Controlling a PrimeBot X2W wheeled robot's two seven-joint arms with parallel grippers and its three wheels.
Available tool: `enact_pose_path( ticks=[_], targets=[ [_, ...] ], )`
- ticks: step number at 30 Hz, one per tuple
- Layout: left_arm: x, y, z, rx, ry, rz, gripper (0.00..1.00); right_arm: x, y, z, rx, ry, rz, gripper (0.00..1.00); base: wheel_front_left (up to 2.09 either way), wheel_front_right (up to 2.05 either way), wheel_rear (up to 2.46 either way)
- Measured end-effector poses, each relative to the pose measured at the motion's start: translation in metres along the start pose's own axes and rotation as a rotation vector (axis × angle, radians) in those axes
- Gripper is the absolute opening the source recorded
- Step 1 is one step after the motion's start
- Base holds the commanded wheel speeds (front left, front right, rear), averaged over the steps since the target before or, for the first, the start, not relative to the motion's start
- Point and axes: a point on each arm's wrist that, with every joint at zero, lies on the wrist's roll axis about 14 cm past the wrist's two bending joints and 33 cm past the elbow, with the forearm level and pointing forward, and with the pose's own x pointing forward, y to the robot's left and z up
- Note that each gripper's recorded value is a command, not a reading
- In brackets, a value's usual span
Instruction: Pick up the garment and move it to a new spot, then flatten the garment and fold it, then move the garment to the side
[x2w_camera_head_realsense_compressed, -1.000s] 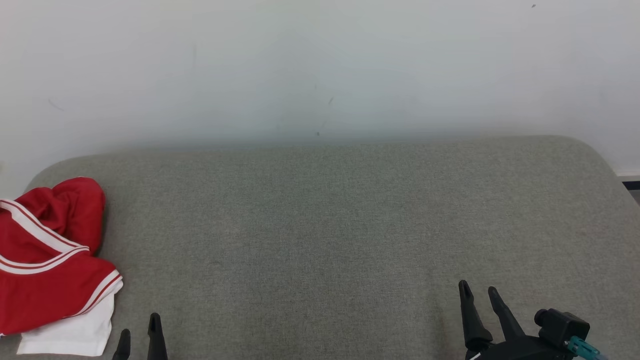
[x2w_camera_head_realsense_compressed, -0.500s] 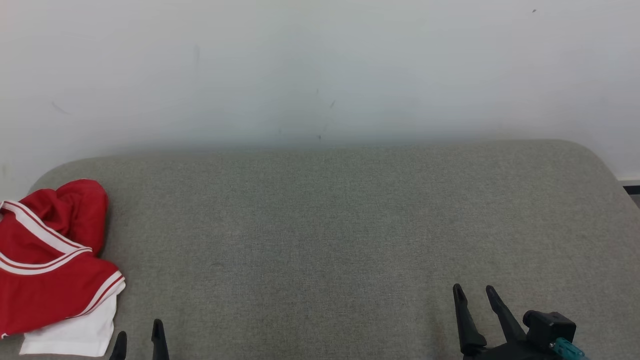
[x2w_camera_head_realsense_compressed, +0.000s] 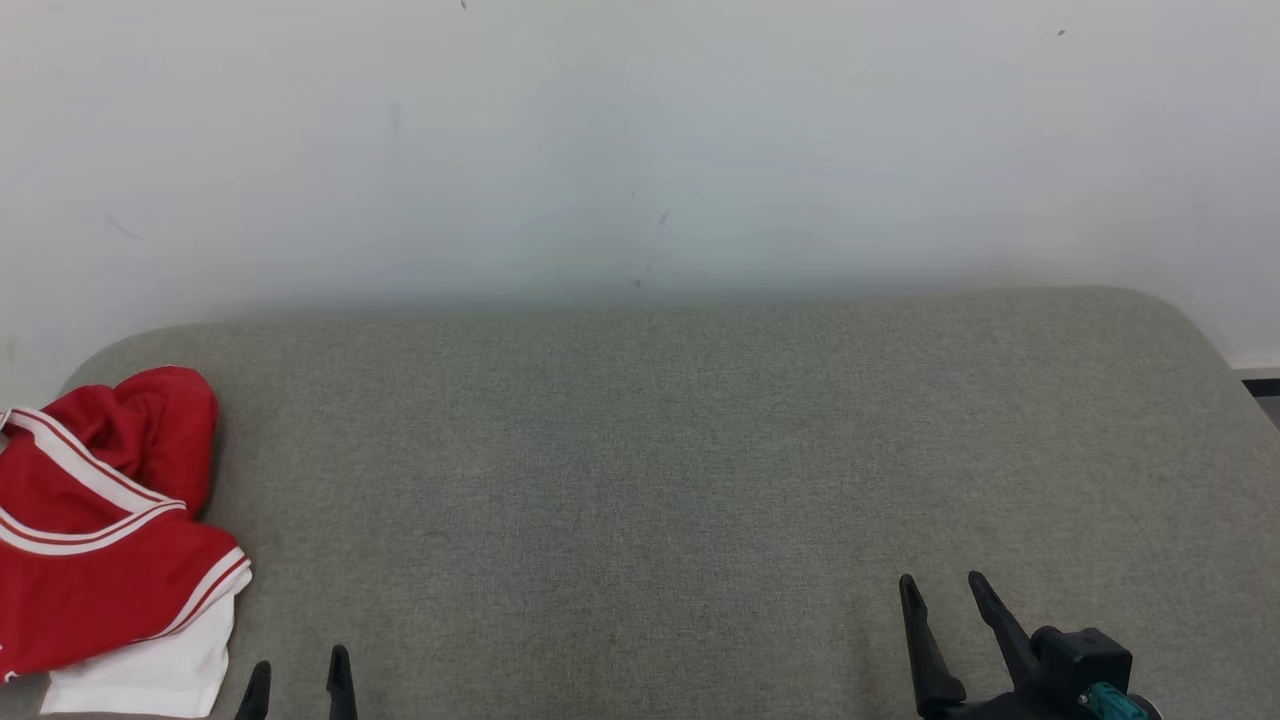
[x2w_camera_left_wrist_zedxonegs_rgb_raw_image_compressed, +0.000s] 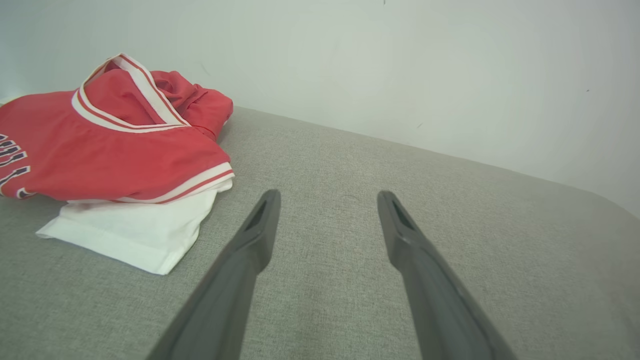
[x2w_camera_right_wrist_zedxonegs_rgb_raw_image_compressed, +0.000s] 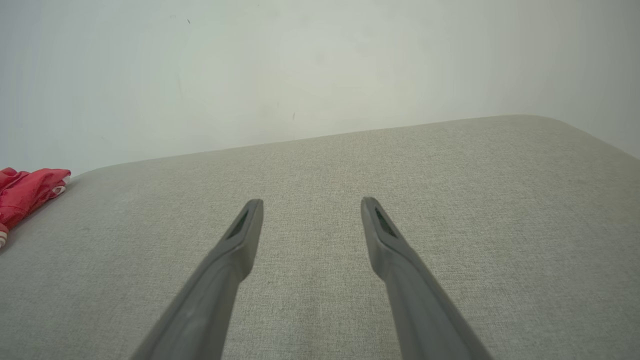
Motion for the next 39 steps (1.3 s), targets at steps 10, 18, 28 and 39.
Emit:
enact_pose_path(
  ticks=[10, 18, 28, 39],
  targets=[
    [-0.002, -0.005, 0.003, 0.087, -0.020, -0.035, 1.00, -0.004, 0.002, -0.002, -0.079, 0.002, 0.015, 1.00, 0.00, 0.00, 0.00],
    [-0.005, -0.007, 0.004, 0.134, -0.030, -0.051, 1.00, -0.006, 0.004, 0.000, -0.129, -0.008, 0.028, 1.00, 0.00, 0.00, 0.00],
    [-0.007, -0.006, 0.003, 0.175, -0.037, -0.055, 1.00, -0.007, 0.010, -0.002, -0.178, -0.010, 0.054, 1.00, 0.00, 0.00, 0.00],
    [-0.008, -0.001, 0.001, 0.172, -0.028, -0.041, 1.00, -0.005, 0.012, -0.002, -0.177, -0.007, 0.059, 1.00, 0.00, 0.00, 0.00]
  ],
)
